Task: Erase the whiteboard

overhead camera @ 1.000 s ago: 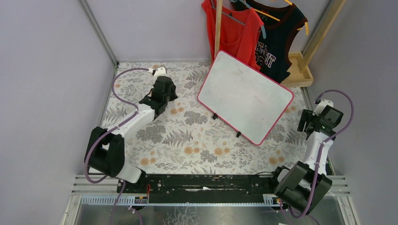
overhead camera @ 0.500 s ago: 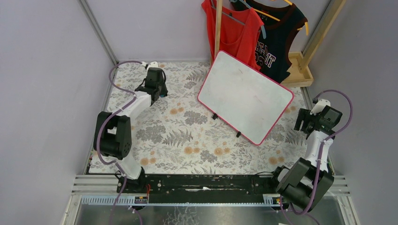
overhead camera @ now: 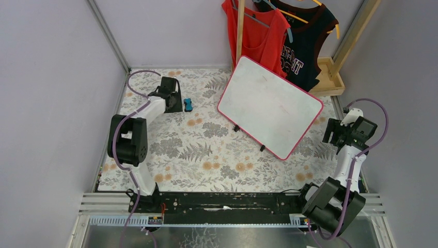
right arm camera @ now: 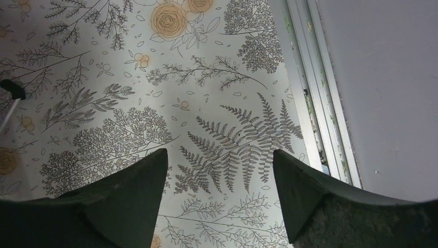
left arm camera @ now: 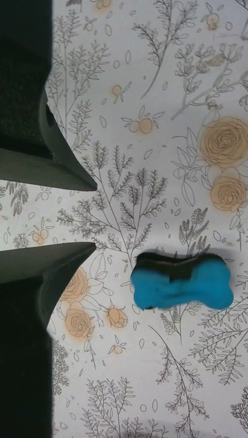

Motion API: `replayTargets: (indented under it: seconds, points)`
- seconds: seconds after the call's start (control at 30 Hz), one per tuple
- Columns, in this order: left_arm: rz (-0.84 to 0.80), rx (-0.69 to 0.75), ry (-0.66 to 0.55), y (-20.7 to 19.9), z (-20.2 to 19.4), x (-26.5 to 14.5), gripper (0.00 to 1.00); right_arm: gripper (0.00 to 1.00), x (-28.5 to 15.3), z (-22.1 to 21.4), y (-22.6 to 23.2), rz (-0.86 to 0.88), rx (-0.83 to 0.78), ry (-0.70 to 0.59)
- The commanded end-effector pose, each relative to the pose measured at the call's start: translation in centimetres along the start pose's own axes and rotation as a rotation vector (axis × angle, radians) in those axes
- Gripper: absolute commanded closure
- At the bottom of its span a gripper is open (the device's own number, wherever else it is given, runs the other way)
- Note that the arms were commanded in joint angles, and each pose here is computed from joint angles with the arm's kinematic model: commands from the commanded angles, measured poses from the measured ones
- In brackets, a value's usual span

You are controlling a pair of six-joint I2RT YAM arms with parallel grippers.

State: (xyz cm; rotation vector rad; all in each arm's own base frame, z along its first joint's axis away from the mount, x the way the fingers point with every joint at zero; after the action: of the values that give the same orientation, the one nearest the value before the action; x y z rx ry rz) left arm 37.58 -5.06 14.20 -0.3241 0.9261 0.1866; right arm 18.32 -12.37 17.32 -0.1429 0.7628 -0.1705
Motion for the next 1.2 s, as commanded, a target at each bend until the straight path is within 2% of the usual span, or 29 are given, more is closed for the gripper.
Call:
replayTargets:
  seconds: [0.0, 0.17, 0.23, 0.33, 0.5, 0.6, 0.77, 1.17]
  points:
    - [-0.017, 0.01, -0.113, 0.6, 1.0, -2.0, 0.53, 0.19, -0.6, 0.5, 0.1, 0.01, -0.014, -0.053]
    - [-0.039, -0.004, -0.241, 2.1, 0.9, -2.5, 0.36, 0.19, -0.7, 0.4, 0.3, 0.029, -0.019, -0.056]
    - [-0.065, 0.016, -0.292, 2.6, 0.2, -2.5, 0.32, 0.19, -0.7, 0.5, 0.4, 0.035, -0.023, -0.063]
    - [-0.133, 0.044, -0.37, 3.3, -1.5, -2.6, 0.18, 0.19, -0.8, 0.6, 0.5, 0.043, -0.024, -0.073]
    - [-0.122, 0.027, -0.45, 4.3, -2.5, -2.2, 0.03, 0.19, -0.8, 0.4, 0.6, 0.055, -0.028, -0.072]
    - [-0.095, 0.011, -0.496, 5.0, -3.2, -2.0, 0.0, 0.19, -0.8, 0.4, 0.5, 0.053, -0.029, -0.07]
    - [-0.16, -0.019, -0.721, 6.2, -5.4, -2.6, 0.0, 0.19, -0.8, 0.4, 0.6, 0.056, -0.03, -0.071]
    - [-0.183, 0.019, -0.804, 6.2, -7.3, -2.9, 0.0, 0.19, -1.0, 0.4, 0.6, 0.057, -0.027, -0.081]
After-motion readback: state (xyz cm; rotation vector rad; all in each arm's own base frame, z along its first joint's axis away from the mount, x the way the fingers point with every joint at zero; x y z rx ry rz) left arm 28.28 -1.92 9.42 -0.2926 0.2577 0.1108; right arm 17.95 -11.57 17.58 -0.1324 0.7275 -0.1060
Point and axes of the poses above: each gripper's point midway between its finger pads, its own x axis out along the fingers, its own y axis along the line the jaws close on, z = x × y, the point moved 10 cm from there along -x, back along the fingers, and after that the axes turned 13 degrees about -x, right-handed, at the moved point
